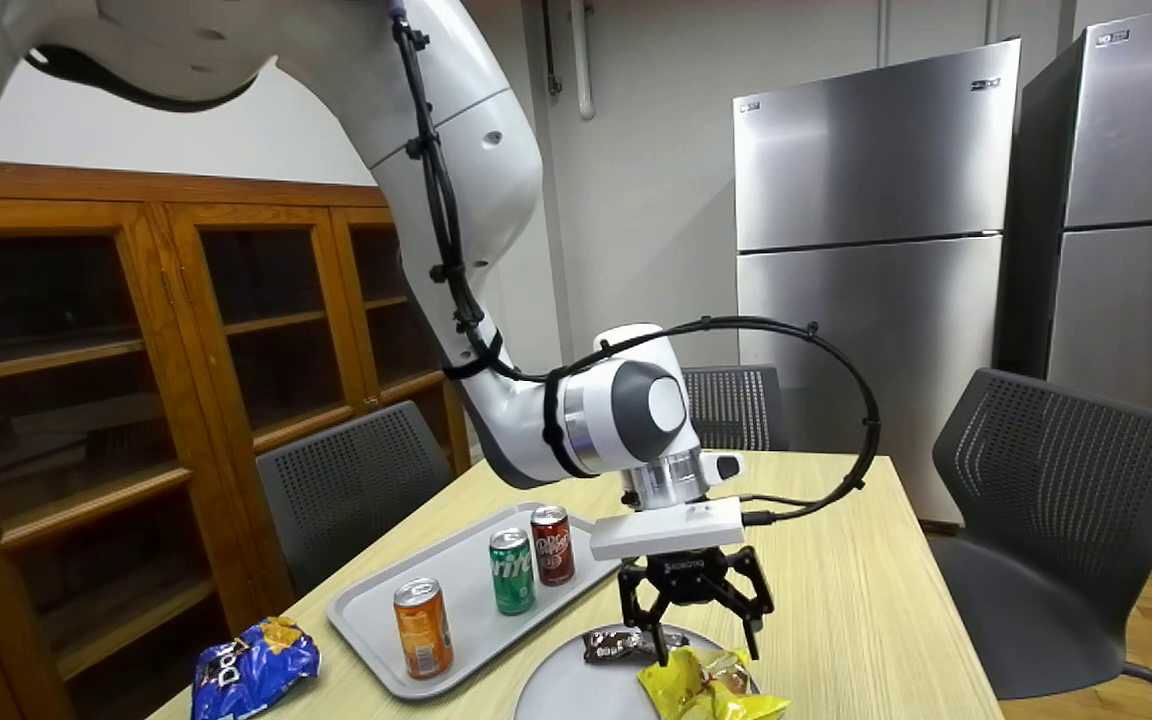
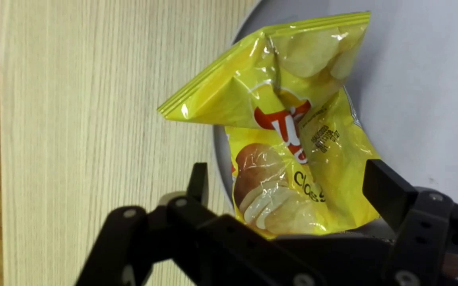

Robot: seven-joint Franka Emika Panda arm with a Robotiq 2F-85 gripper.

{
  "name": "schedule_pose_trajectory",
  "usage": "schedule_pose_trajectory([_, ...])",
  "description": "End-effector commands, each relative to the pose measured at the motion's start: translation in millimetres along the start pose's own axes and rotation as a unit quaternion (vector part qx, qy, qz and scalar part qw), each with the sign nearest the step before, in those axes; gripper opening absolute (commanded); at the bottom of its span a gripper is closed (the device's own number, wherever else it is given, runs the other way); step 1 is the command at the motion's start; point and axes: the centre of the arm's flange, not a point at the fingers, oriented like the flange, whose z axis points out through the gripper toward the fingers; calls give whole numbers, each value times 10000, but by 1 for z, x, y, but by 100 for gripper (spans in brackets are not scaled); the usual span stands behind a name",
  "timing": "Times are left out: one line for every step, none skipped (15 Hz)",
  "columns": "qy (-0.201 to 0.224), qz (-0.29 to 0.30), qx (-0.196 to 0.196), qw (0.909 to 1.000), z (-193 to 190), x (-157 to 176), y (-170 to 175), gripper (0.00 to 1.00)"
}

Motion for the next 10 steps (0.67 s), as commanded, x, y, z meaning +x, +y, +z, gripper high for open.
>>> schedule_pose_trajectory([22,-169,-96,9998,3,2,9,100])
schedule_pose_trajectory([16,-177,-96,9998,3,2,9,100])
schedule_pose_trajectory([11,-180,-98,9998,3,2,9,100])
schedule_pose_trajectory([8,-181,-102,9998,4,2,9,100])
schedule_pose_trajectory([15,-187,-106,9998,4,2,9,75])
schedule_pose_trajectory([12,-172,-108,9998,4,3,9,72])
schedule_pose_trajectory([11,-175,-110,9998,5,3,9,66])
schedule_pose_trajectory([10,-177,-113,9998,5,3,8,56])
schedule_pose_trajectory([9,-178,-113,9998,5,3,8,49])
schedule_pose_trajectory([3,-171,-103,9998,5,3,9,42])
